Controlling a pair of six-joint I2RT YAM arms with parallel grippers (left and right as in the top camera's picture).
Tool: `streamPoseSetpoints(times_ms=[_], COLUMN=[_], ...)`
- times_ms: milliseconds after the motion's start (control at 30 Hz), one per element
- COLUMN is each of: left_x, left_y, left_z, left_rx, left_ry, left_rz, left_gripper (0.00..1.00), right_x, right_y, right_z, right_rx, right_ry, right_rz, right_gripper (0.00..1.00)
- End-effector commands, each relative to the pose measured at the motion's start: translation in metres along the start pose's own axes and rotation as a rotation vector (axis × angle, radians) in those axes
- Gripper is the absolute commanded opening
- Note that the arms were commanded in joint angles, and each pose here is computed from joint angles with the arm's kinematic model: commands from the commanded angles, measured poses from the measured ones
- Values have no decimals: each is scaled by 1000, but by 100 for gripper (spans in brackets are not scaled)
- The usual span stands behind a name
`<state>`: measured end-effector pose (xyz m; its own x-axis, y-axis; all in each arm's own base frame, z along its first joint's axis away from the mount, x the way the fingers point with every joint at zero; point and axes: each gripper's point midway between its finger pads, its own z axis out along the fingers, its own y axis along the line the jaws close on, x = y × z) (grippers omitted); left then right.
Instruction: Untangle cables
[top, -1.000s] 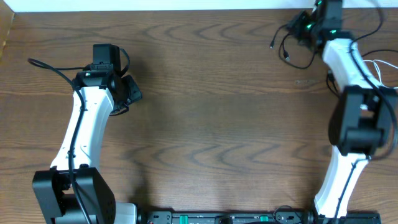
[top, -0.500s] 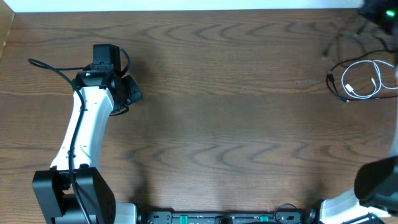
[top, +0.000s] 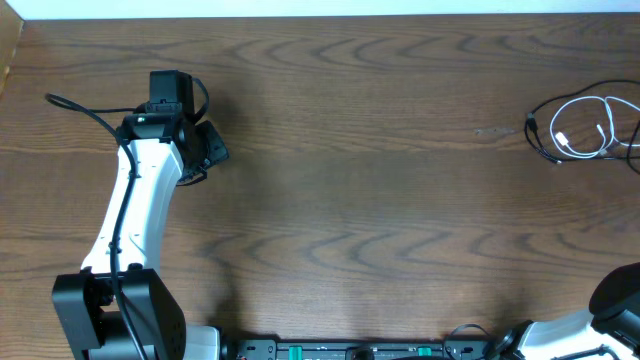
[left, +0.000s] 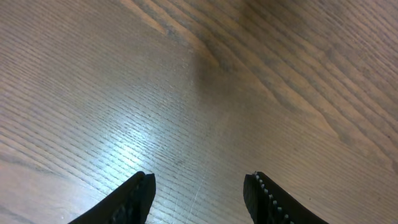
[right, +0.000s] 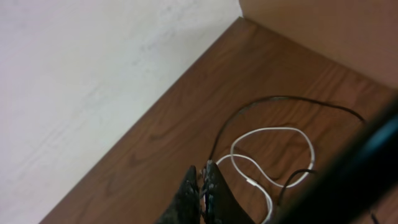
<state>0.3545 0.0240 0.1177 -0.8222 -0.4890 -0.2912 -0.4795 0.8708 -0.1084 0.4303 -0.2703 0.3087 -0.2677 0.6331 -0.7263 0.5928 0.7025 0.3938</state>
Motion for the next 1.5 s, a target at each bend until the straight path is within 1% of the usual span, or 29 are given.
streamPoseSetpoints(times_ms=[0,33,67,200,233,267,367,500,600,633,700,800,867,1000,1067,1100,1233,1367,1400,1433,1467], left_x=[0,0,0,2,2,2,3,3,3,2,1,-4,-10,-27,-34,-35,-35,-22,-16,-10,-6], left_y=[2,2,3,3,4,4,4,4,4,4,3,0,-3,-16,-27,-35,-76,-98,-101,-102,-101], left_z=[-6,-6,-6,-6,-6,-6,-6,-6,-6,-6,-6,-6,-6,-8,-10,-11,-19,-21,-21,-20,-19], left_rx=[-1,-2,-3,-5,-6,-7,-8,-8,-8,-6,-4,7,19,64,94,120,247,261,258,247,232], left_ry=[-11,-10,-8,-3,-1,0,2,2,2,-1,-6,-27,-50,-123,-160,-171,-208,-222,-216,-206,-194], left_rz=[-13,-13,-13,-12,-12,-12,-12,-12,-13,-13,-13,-13,-14,-3,11,33,195,384,438,484,512], left_gripper=[51,51,51,51,51,51,51,51,51,51,51,52,51,52,52,52,52,52,53,57,60], right_x=[3,4,5,14,18,23,36,43,53,62,74,95,109,141,156,163,195,227,236,245,252], right_y=[-7,-11,-15,-21,-20,-17,-12,-9,2,14,24,40,53,97,120,131,171,187,188,186,185], right_z=[13,18,21,37,40,43,48,50,49,47,45,42,39,29,24,21,16,24,28,31,34], right_rx=[24,40,56,64,54,32,-8,-12,-57,-115,-156,-203,-237,-394,-455,-478,-555,-520,-494,-465,-439], right_ry=[14,16,16,48,63,84,135,159,197,232,273,335,368,426,439,445,465,499,514,530,543], right_rz=[-40,-45,-44,-45,-56,-66,-79,-80,-85,-129,-173,-260,-328,-475,-534,-562,-670,-747,-770,-791,-809], right_gripper=[1,1,5,51,58,61,61,60,59,58,58,61,66,76,79,82,84,87,90,97,99])
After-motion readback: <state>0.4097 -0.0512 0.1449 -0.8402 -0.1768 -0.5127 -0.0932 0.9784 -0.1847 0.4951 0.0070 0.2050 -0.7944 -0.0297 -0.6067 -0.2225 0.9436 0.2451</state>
